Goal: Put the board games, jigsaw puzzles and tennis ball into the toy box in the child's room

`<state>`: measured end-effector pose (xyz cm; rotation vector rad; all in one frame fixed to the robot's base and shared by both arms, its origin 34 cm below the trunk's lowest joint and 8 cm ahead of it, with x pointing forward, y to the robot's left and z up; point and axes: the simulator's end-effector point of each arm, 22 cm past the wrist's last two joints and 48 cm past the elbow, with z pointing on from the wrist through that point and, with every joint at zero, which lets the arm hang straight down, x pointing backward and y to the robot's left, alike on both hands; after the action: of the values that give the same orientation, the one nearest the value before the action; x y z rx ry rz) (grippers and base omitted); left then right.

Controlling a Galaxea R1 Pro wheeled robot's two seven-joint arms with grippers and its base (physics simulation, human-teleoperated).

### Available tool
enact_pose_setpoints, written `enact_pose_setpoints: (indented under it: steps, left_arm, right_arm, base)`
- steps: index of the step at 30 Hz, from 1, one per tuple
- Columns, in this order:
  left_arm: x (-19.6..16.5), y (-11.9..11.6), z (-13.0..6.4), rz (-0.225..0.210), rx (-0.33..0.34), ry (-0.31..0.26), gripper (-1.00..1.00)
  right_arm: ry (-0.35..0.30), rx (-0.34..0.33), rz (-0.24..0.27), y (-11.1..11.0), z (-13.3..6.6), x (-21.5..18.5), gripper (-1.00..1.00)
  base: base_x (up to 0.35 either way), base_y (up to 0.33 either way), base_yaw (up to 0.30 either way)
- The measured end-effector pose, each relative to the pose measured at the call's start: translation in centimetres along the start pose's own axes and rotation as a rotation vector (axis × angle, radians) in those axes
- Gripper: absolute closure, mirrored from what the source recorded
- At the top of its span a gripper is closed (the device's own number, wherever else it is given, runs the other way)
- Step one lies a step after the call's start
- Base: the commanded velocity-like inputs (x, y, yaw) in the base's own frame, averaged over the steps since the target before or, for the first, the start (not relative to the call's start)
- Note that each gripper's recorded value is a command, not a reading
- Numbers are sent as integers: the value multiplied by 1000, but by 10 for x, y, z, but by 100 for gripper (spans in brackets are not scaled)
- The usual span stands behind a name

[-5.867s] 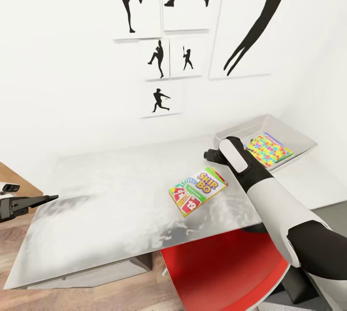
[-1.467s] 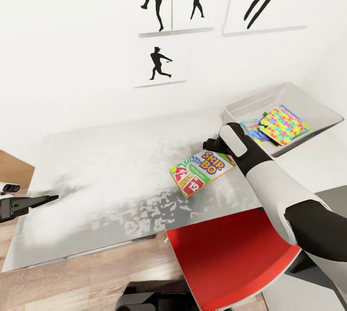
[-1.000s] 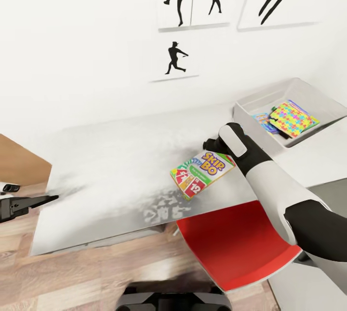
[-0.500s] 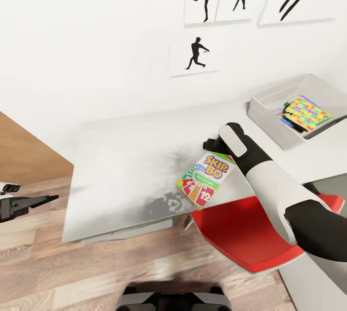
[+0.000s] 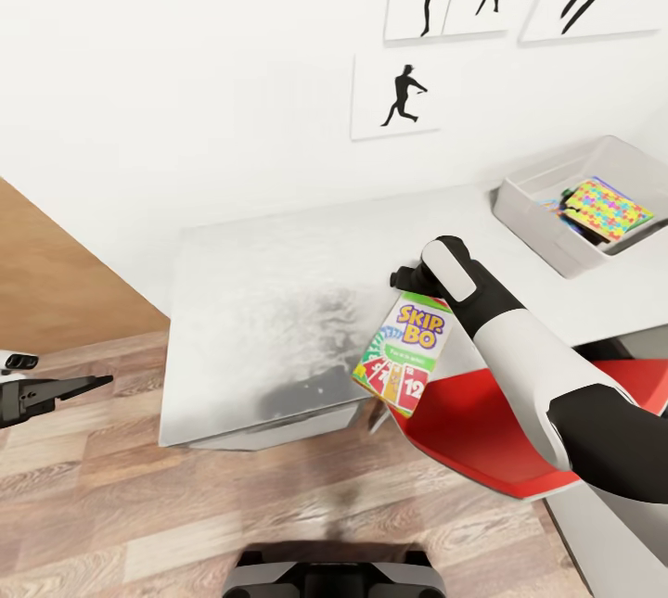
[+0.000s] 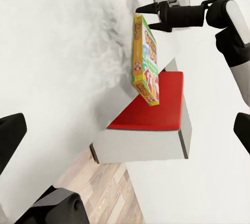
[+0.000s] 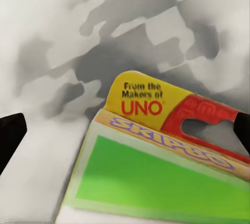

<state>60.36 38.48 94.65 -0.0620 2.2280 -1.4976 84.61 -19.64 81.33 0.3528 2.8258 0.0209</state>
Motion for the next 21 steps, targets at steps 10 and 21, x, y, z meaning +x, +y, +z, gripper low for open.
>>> enact_pose_setpoints:
  steps: [10, 21]
  left_arm:
    - [0, 0, 0, 0, 0, 1, -100]
    - [0, 0, 0, 0, 0, 1, -100]
  right_arm:
    - [2, -5, 5, 1, 0, 0, -100]
    - [-2, -4, 8, 1, 0, -1, -100]
  base:
    - [-4, 7, 0]
    - [0, 0, 0]
